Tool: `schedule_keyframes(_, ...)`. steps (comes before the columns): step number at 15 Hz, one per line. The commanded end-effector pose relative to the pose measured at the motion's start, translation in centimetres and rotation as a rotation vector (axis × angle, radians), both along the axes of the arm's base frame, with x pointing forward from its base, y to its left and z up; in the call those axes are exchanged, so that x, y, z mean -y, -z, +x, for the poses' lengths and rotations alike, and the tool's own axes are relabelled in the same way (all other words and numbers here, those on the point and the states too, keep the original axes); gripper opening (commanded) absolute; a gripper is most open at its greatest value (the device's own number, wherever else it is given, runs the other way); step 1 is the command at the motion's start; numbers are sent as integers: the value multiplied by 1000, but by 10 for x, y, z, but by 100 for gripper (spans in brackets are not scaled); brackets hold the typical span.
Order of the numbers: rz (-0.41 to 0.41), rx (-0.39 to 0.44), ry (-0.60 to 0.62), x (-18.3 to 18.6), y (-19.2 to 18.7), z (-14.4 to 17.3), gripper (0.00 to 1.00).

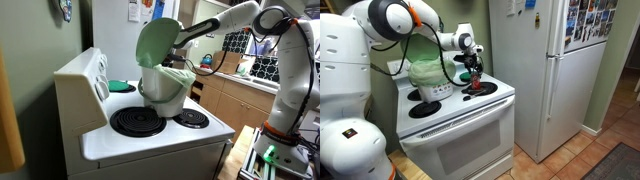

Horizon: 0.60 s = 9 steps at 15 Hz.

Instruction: Use the kitchen thong to lift the coke can and put it in the bin

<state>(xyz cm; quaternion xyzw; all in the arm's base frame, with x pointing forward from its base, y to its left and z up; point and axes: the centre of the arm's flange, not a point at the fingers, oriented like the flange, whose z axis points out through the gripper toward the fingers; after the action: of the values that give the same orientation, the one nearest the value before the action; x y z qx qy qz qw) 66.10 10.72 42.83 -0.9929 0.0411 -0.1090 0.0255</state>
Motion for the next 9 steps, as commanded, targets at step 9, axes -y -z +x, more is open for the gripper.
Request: schedule_keyframes(9, -17, 30, 12, 2, -24, 3, 46)
